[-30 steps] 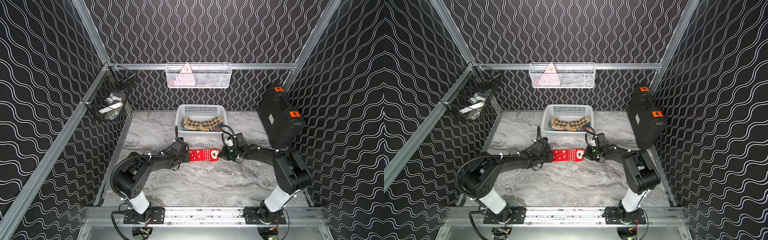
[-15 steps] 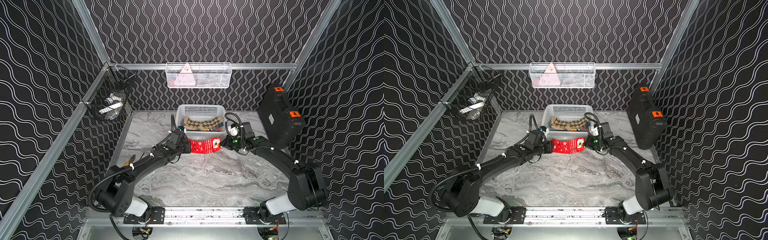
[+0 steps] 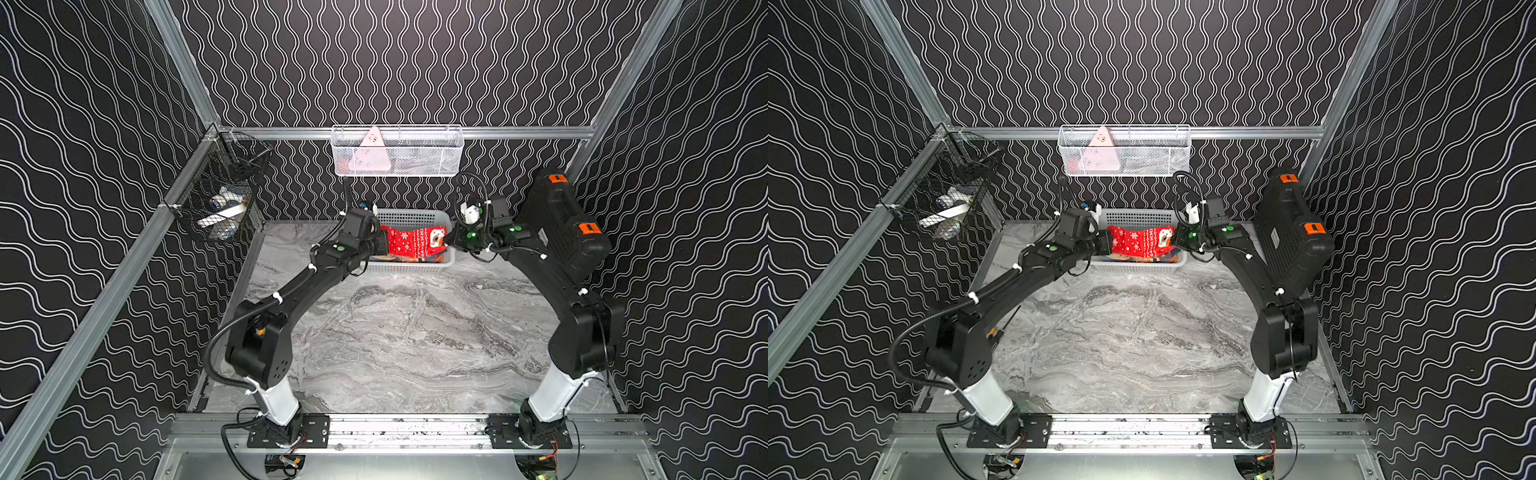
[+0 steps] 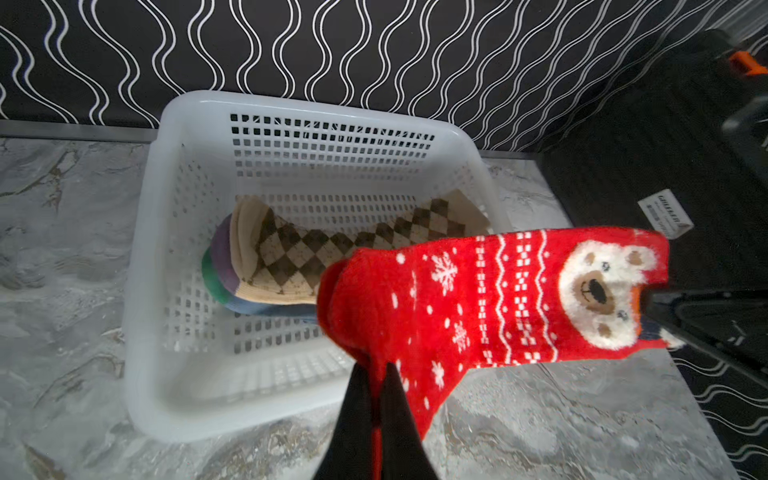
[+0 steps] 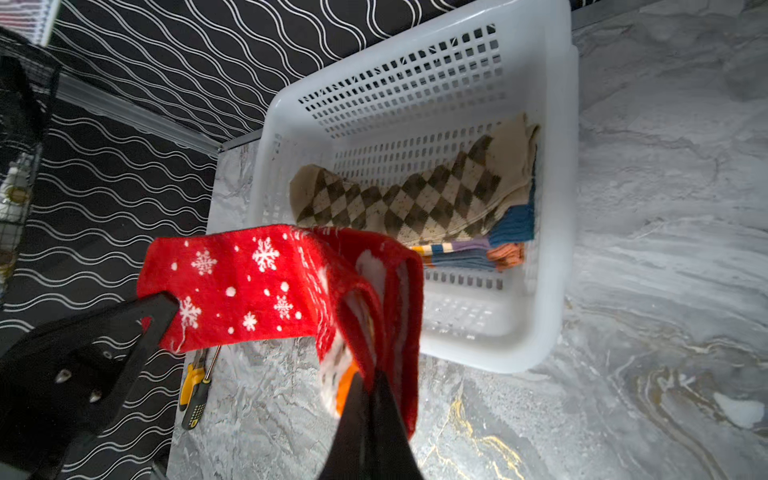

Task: Place the socks together as a pair
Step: Place a pair of socks in the bin.

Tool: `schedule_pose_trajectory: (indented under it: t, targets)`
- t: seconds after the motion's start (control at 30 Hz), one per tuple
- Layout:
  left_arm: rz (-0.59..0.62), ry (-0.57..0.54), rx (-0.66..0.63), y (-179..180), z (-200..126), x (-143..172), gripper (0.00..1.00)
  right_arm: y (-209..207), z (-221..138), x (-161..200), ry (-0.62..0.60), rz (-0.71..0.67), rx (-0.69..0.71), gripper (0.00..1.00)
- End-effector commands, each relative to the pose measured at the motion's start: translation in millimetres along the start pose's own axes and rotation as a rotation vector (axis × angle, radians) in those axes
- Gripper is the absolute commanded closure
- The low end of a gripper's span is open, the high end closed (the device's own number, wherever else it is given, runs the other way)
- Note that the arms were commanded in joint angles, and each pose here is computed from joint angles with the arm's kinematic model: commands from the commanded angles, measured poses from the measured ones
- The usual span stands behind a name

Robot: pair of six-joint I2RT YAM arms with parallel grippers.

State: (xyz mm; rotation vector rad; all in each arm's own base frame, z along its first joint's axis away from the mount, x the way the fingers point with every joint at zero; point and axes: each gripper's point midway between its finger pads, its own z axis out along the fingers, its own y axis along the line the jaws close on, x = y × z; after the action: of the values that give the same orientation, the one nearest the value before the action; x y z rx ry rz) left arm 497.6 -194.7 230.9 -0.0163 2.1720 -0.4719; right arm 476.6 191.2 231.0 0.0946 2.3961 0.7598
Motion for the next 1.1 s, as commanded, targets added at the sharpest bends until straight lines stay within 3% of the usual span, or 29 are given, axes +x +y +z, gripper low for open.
schedule_pose_trajectory:
  t: [0.0, 0.3, 0.57, 0.63, 0.73, 0.77, 0.9, 1.07]
  targets:
    - [0.031, 0.001, -0.021, 14, 22, -6, 1.0, -15, 19, -12, -0.003, 0.002, 0.029, 1.0]
    - [0.042, 0.047, -0.108, 60, 91, 8, 1.0, -57, 91, -18, 0.058, 0.073, 0.016, 1.0]
    - [0.047, 0.108, -0.138, 81, 128, 29, 1.0, -71, 126, -11, 0.113, 0.099, -0.008, 1.0]
    - [0.048, 0.12, -0.146, 84, 132, 33, 0.86, -72, 130, -11, 0.117, 0.101, -0.01, 1.0]
    - [0.045, 0.116, -0.138, 83, 131, 34, 0.57, -70, 131, -11, 0.132, 0.098, -0.017, 0.86]
    - [0.045, 0.102, -0.136, 81, 127, 29, 0.51, -67, 126, -12, 0.13, 0.093, -0.02, 0.79]
    - [0.031, 0.019, -0.109, 68, 96, 2, 0.41, -51, 92, -29, 0.051, 0.064, -0.016, 0.59]
    - [0.048, -0.151, -0.135, 58, 16, -33, 0.38, -29, 15, -47, -0.083, -0.009, 0.039, 0.32]
